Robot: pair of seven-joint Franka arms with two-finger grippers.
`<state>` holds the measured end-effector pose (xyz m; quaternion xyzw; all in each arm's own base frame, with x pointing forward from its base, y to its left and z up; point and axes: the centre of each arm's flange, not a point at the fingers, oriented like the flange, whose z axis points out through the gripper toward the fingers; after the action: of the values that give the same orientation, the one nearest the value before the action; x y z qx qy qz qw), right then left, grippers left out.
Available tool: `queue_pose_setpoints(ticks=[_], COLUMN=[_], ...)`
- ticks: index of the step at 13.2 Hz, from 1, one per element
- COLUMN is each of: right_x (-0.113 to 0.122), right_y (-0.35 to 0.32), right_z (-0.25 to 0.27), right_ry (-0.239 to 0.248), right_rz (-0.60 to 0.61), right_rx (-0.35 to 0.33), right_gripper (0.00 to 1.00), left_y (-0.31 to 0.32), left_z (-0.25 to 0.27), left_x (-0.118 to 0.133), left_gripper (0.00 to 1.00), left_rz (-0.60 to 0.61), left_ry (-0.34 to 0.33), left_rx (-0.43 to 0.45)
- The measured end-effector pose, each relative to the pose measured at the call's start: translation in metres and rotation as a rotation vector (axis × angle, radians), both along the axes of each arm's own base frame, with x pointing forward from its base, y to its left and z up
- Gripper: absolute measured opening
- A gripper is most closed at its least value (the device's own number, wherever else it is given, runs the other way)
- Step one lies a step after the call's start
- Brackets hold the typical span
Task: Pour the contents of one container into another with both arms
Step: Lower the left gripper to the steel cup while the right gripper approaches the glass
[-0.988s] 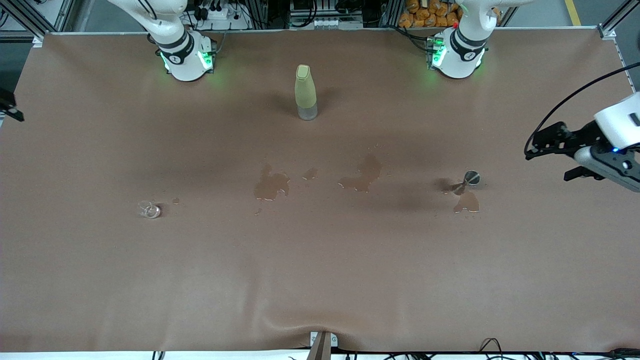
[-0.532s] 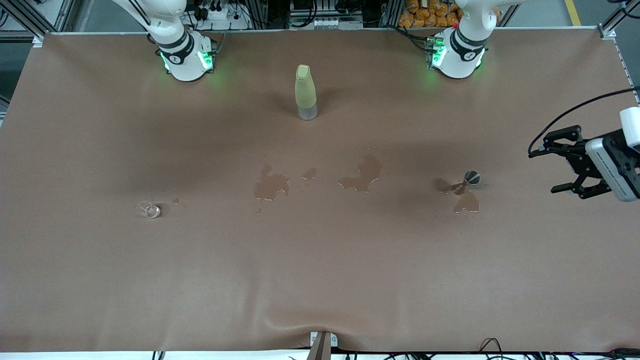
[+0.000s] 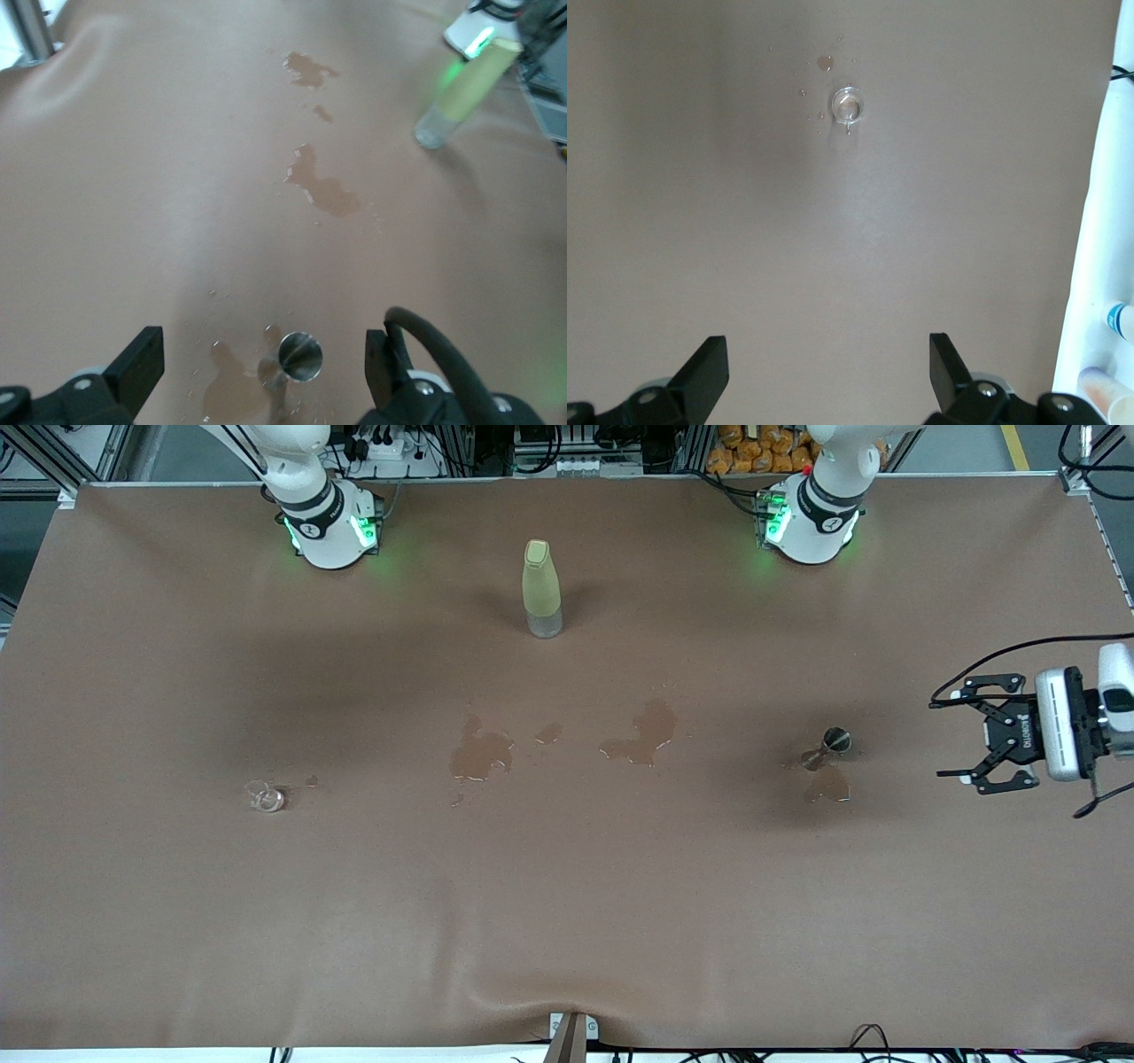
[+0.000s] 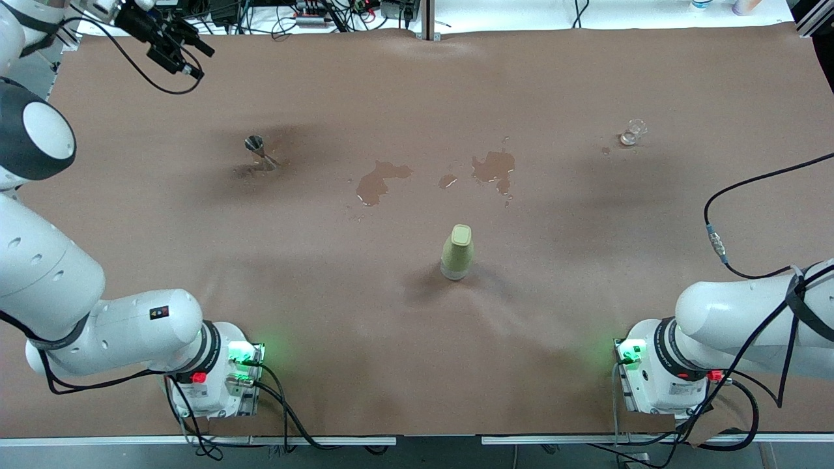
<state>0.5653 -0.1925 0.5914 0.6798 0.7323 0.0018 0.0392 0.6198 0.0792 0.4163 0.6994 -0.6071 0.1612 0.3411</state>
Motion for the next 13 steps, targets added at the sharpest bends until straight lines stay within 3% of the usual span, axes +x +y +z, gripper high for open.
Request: queue_pose_setpoints(ticks=[3, 6, 9, 13], right_x=[0.004, 0.007, 0.005, 0.002], right_y=[-0.001, -0.005, -0.016, -0.030], right_z=[-0.041, -0.096, -0.152, -0.222], right_ry=[0.002, -0.016, -0.044, -0.081], right_rz=[0.011, 0.020, 0.032, 0.065], right_rx=[0.044, 0.131, 0.217, 0.396], right_gripper=[1.00, 1.00, 1.00, 1.00], left_y=[0.021, 0.034, 0.038, 0.029], left_z=[-0.067, -0.143, -0.212, -0.260], left_x=[-0.004, -0.012, -0.027, -0.048], left_gripper=[1.00, 1.00, 1.00, 1.00], left_rz=[0.004, -0.030, -0.090, -0.140], left_ry=[0.109, 0.151, 0.142, 0.125], left_rx=[-0.084, -0.205, -0.308, -0.403])
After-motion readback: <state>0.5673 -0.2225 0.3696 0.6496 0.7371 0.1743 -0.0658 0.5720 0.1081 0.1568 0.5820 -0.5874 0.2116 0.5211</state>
